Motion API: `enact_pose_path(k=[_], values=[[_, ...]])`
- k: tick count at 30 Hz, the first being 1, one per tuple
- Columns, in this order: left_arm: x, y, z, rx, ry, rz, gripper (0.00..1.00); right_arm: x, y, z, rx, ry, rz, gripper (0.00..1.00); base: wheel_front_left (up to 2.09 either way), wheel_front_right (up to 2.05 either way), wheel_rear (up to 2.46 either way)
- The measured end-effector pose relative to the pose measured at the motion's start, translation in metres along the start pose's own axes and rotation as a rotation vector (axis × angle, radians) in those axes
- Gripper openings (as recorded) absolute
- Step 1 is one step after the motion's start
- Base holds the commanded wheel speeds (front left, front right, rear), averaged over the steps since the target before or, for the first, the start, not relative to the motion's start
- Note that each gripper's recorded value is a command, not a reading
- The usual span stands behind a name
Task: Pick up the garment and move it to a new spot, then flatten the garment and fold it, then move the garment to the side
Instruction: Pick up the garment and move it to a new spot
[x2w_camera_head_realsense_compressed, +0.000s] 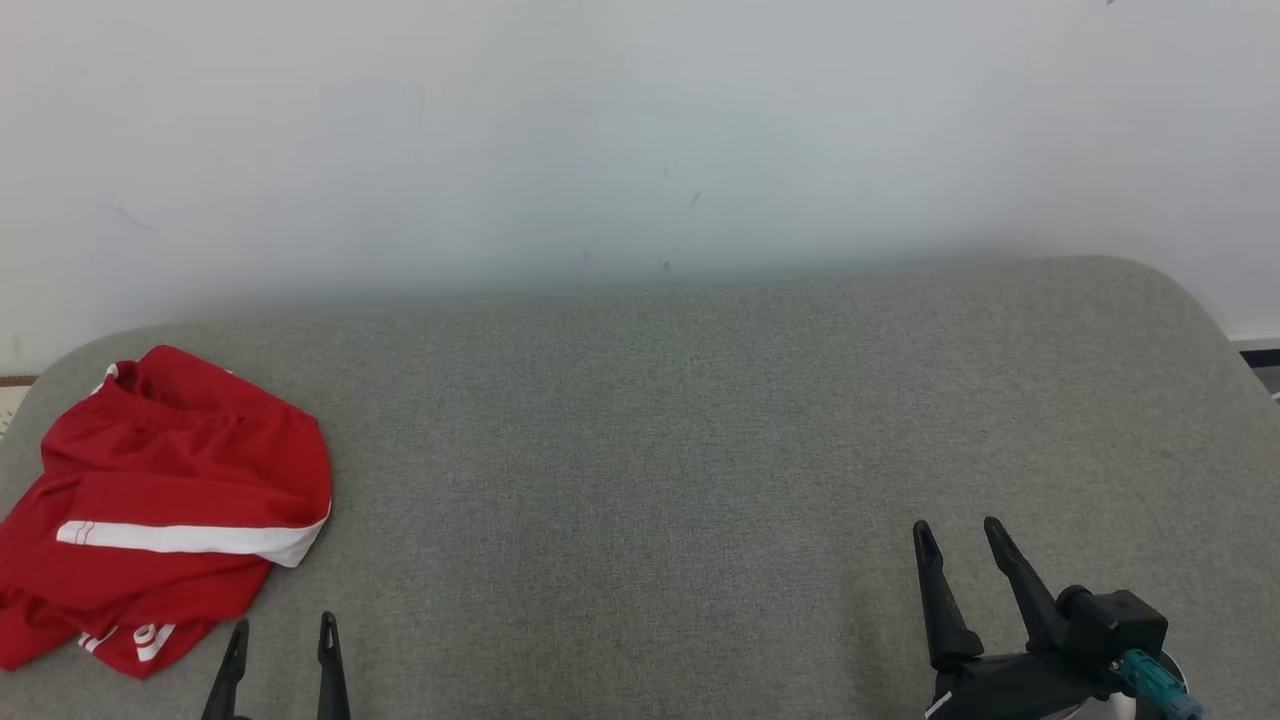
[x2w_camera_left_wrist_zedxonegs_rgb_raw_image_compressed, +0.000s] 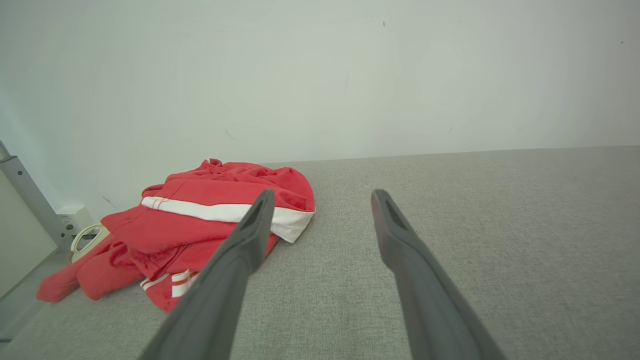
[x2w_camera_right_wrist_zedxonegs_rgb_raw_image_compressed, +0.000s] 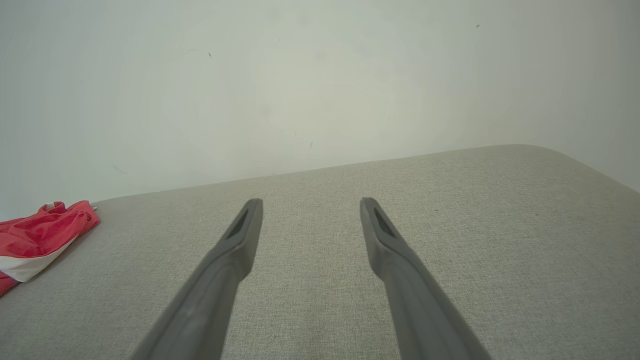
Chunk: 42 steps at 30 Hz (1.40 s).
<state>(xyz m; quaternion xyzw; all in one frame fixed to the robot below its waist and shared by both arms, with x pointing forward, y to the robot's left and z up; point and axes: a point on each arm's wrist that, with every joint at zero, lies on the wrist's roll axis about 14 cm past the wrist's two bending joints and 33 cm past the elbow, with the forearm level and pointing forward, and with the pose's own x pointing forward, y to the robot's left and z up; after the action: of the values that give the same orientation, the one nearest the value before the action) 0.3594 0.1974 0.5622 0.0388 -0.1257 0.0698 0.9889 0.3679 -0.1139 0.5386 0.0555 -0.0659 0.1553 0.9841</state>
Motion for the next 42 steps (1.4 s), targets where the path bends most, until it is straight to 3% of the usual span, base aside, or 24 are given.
enact_pose_path(k=[14, 42], values=[[-0.005, 0.016, -0.002, 0.01, 0.01, 0.041, 1.0, 0.005, 0.011, -0.006, 0.037, 0.017, 0.032, 1.0, 0.0, 0.0, 0.0], [-0.079, 0.137, 0.008, 0.096, 0.028, 0.407, 1.0, 0.042, 0.122, -0.034, 0.092, 0.088, 0.379, 1.0, 0.0, 0.0, 0.0]])
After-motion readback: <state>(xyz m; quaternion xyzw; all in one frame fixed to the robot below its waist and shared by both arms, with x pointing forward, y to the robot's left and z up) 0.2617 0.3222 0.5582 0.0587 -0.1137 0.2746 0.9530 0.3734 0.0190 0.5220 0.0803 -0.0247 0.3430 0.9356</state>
